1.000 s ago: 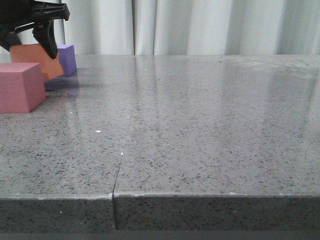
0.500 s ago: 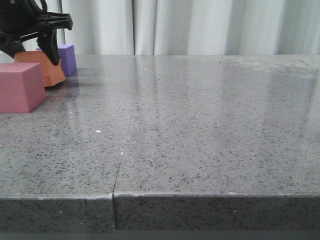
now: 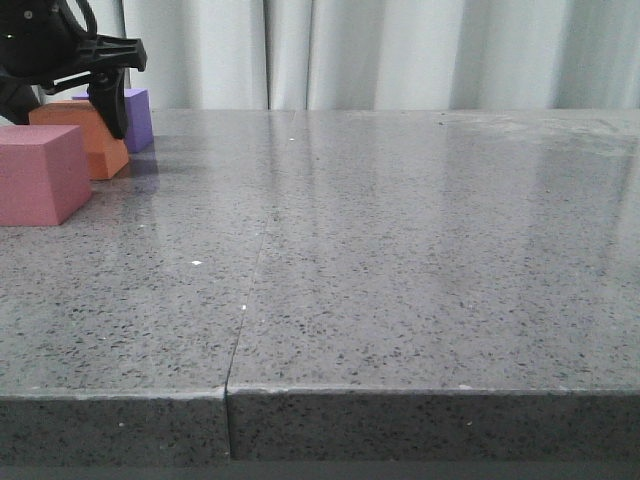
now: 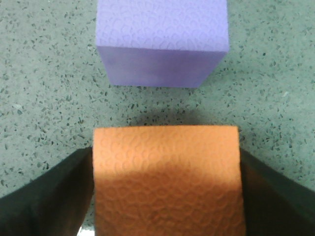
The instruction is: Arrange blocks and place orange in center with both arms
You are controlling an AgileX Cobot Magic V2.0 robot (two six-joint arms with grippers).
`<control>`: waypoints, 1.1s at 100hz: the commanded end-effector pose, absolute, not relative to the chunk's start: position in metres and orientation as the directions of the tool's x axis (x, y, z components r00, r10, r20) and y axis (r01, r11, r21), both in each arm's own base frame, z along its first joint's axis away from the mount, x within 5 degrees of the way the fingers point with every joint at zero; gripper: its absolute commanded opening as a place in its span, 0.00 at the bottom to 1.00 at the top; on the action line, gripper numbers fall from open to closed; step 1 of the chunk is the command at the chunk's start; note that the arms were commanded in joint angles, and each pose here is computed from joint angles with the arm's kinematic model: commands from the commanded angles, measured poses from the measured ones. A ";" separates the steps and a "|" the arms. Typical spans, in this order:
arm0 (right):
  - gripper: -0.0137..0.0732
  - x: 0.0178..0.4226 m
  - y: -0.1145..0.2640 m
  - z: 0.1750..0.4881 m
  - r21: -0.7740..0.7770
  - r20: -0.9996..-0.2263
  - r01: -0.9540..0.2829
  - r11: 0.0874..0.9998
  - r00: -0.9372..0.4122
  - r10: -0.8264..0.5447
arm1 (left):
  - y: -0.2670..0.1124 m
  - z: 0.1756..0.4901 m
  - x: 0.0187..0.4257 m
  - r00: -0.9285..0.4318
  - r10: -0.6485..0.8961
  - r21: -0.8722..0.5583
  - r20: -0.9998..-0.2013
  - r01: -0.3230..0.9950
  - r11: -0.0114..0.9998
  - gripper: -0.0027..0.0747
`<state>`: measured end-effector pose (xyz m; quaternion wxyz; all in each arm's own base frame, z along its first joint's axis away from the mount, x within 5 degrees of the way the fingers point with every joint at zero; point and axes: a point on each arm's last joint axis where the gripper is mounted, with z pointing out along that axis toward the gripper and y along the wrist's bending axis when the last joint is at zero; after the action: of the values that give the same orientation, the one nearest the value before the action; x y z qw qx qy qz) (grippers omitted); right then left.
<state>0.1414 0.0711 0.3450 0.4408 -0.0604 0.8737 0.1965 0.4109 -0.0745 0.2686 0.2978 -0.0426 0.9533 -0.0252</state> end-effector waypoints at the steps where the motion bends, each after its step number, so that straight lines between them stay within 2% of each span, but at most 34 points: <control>1: 0.09 0.143 0.071 0.359 0.290 -0.842 -0.302 0.908 -0.531 0.093 | -0.074 0.299 0.408 -0.752 -0.117 -0.109 -0.648 -0.060 0.992 0.71; 17: 0.09 0.143 0.071 0.359 0.290 -0.842 -0.302 0.908 -0.531 0.093 | -0.074 0.308 0.405 -0.735 -0.122 -0.119 -0.667 -0.056 0.991 0.71; 56: 0.09 0.143 0.071 0.359 0.290 -0.842 -0.302 0.908 -0.531 0.093 | -0.071 0.360 0.376 -0.648 -0.127 -0.139 -0.751 -0.032 0.990 0.70; 61: 0.09 0.143 0.071 0.359 0.290 -0.842 -0.302 0.908 -0.531 0.093 | -0.071 0.366 0.371 -0.635 -0.124 -0.140 -0.762 -0.025 0.990 0.66; 68: 0.09 0.143 0.071 0.359 0.290 -0.842 -0.302 0.908 -0.531 0.093 | -0.072 0.374 0.363 -0.622 -0.118 -0.139 -0.774 -0.015 0.990 0.55; 80: 0.09 0.143 0.071 0.359 0.290 -0.842 -0.302 0.908 -0.531 0.093 | -0.071 0.385 0.346 -0.597 -0.107 -0.134 -0.795 0.000 0.991 0.26; 92: 0.09 0.143 0.071 0.359 0.290 -0.842 -0.302 0.908 -0.531 0.093 | -0.066 0.392 0.324 -0.574 -0.098 -0.124 -0.813 0.006 0.992 0.02; 110: 0.09 0.143 0.071 0.359 0.290 -0.842 -0.302 0.908 -0.531 0.093 | -0.054 0.401 0.281 -0.514 -0.078 -0.103 -0.854 0.020 0.994 0.01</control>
<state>0.1413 0.0711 0.3449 0.4401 -0.0605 0.8742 0.1962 0.3060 -0.0582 0.3711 0.4206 -0.0220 0.9063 -0.0351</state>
